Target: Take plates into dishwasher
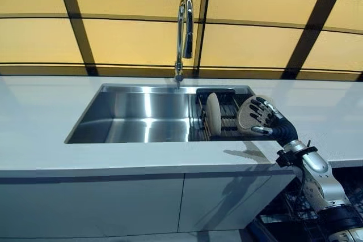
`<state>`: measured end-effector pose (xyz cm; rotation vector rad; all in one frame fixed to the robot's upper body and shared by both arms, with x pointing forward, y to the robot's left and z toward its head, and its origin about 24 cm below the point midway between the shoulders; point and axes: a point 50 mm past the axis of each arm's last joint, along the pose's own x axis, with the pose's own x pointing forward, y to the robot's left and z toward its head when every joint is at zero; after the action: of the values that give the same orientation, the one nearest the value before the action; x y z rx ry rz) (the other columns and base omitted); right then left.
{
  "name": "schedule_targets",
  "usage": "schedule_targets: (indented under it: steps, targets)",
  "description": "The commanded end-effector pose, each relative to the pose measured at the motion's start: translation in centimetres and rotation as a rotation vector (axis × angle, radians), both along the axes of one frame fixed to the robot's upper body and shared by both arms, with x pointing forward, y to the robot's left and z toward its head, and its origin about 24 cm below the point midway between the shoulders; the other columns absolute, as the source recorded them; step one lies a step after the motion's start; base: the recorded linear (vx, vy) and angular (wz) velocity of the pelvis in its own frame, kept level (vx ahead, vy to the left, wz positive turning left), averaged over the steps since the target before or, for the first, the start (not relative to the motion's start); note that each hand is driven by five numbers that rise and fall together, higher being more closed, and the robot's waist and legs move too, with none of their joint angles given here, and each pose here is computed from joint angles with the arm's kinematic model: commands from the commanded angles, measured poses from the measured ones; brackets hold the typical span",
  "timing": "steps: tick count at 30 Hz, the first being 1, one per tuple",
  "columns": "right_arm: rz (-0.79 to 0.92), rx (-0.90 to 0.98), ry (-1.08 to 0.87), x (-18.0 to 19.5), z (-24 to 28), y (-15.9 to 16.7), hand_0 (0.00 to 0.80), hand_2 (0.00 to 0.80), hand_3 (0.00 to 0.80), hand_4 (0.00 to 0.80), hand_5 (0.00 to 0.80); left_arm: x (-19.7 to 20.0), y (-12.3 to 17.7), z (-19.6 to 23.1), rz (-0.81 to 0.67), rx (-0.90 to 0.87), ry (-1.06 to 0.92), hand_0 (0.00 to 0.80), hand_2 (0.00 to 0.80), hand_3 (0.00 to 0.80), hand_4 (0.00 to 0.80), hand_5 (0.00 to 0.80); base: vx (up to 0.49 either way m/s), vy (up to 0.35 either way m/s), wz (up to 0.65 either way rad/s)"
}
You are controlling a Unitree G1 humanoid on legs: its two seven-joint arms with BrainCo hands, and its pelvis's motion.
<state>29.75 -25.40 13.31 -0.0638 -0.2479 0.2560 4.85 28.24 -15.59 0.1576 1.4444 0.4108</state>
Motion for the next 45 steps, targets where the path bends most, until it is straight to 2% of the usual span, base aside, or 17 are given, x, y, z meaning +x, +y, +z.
schedule_targets:
  steps: [1, 11, 15, 20, 28, 33, 37, 45]
  targets:
    - [-0.037, 0.032, -0.140, 0.4, 2.9, -0.2, 0.000, 0.000, 0.000, 0.000, 0.000, -0.5, 2.1, 0.7, 0.002, 0.068, 0.028, 0.000, 0.000, 0.000, 0.000, 0.000, 0.034, -0.017, 0.00]
    - [-0.126, -0.003, -0.155, 2.2, 4.6, -0.1, 0.000, 0.000, 0.000, 0.000, 0.000, -0.8, 2.4, 0.9, 0.092, 0.082, 0.029, 0.000, 0.000, 0.000, 0.000, 0.000, 0.022, -0.084, -0.21]
    - [-0.202, -0.034, -0.157, 3.2, 6.0, -1.0, 0.000, 0.000, 0.000, 0.000, 0.000, -1.0, 1.1, 0.3, 0.118, 0.056, 0.005, 0.000, 0.000, 0.000, 0.000, 0.000, 0.064, -0.123, -0.37]
    - [-0.334, -0.040, -0.168, 4.0, 7.7, -2.5, 0.000, 0.000, 0.000, 0.000, 0.000, 0.4, -0.6, -0.1, 0.071, 0.015, -0.025, 0.000, 0.000, 0.000, 0.000, 0.000, 0.080, 0.042, -0.53]
    - [-0.494, -0.063, -0.135, 3.2, 9.2, -6.3, 0.000, 0.000, 0.000, 0.000, 0.000, 1.7, -0.5, 0.1, 0.051, 0.038, -0.016, 0.000, 0.000, 0.000, 0.000, 0.000, 0.081, 0.069, -0.41]
    - [-0.574, -0.102, -0.088, 3.5, 8.8, -7.3, 0.000, 0.000, 0.000, 0.000, 0.000, 1.6, 0.1, 0.3, 0.045, 0.048, -0.008, 0.000, 0.000, 0.000, 0.000, 0.000, 0.066, 0.000, 0.01]
    - [-0.581, -0.101, -0.018, 4.4, 8.4, -7.2, 0.000, 0.000, 0.000, 0.000, 0.000, 1.4, 0.4, 0.4, 0.055, 0.053, -0.021, 0.000, 0.000, 0.000, 0.000, 0.000, 0.042, -0.009, 0.01]
    - [-0.465, -0.118, 0.083, 5.3, 7.6, -6.5, 0.000, 0.000, 0.000, 0.000, 0.000, 1.5, 0.8, 0.6, 0.023, 0.069, -0.021, 0.000, 0.000, 0.000, 0.000, 0.000, 0.062, -0.003, 0.12]
